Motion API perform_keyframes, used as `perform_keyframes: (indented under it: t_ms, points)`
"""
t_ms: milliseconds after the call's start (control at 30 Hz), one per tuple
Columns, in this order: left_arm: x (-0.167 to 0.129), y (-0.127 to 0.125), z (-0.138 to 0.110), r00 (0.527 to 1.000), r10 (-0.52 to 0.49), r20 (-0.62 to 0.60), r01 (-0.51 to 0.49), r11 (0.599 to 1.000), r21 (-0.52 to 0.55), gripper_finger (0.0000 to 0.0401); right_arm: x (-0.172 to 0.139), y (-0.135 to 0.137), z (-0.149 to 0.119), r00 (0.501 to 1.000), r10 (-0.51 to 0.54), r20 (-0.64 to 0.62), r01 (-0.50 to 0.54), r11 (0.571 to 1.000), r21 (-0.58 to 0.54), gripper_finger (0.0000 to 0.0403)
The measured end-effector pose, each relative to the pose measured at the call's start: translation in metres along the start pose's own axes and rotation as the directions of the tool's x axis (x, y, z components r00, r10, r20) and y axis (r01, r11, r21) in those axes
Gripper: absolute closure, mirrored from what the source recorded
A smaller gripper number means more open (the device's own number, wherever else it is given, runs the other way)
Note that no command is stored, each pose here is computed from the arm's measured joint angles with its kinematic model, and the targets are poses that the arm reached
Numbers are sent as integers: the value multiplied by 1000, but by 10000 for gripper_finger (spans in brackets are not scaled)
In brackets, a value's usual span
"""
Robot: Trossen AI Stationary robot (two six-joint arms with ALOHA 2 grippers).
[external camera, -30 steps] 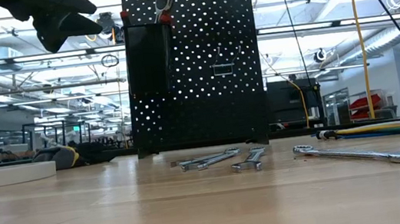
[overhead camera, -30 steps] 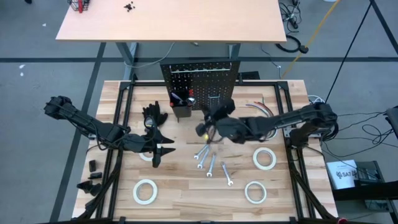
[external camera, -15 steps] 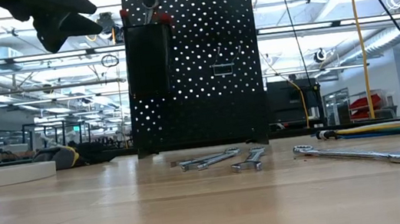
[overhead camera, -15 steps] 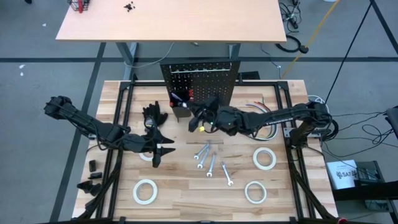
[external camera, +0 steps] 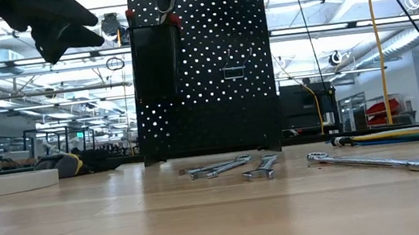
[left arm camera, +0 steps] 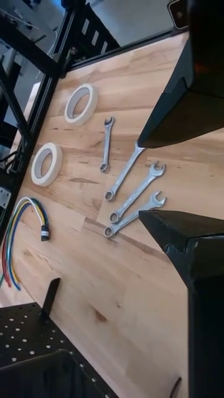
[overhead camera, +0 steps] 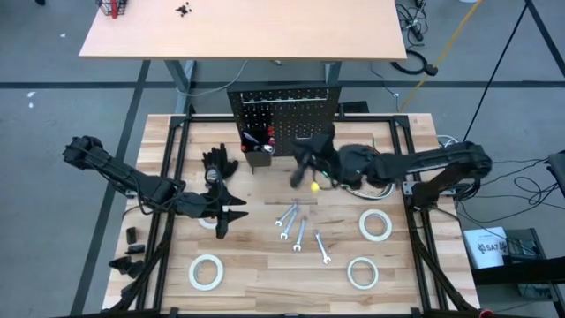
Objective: Hang tools onto peg board
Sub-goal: Hang the wrench on the peg board
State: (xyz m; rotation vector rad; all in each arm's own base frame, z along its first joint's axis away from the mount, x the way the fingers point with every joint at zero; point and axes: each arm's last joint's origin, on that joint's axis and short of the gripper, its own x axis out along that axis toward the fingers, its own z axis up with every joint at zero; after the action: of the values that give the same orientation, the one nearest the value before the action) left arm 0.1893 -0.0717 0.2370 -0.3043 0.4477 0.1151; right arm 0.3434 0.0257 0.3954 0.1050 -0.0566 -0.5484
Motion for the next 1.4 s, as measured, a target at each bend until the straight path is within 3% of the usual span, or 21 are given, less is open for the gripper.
perform_keyframes:
  t_ms: [133, 233, 400, 767, 967, 1200, 1400]
  points:
    - [-1, -2, -2, 1000, -12, -5, 12, 1000, 8, 225, -35, 2, -3, 962, 144, -231, -146, 989, 7, 403]
    - [-2, -3, -2, 1000, -11, -3, 11, 1000, 9, 225, -58, 3, -14, 881, 219, -419, -209, 975, 71, 403]
    - [-1, -4, 0, 1000, -17, 19, 17, 1000, 0, 225, -84, 12, -43, 723, 220, -655, -146, 975, 167, 403]
    - [0, -7, 5, 997, -27, 72, 28, 1000, -8, 225, -101, 57, -111, 598, 153, -787, 40, 975, 220, 388]
    - [9, -11, 2, 997, -46, 69, 46, 999, 2, 225, -105, 72, -151, 505, 71, -860, 104, 984, 142, 327]
    - [29, -20, -5, 994, -104, 41, 104, 995, 3, 225, -110, 82, -178, 400, 64, -914, 164, 977, 140, 237]
    - [49, -27, -14, 988, -154, 26, 154, 988, -1, 225, -111, 89, -205, 351, 10, -936, 277, 954, 114, 208]
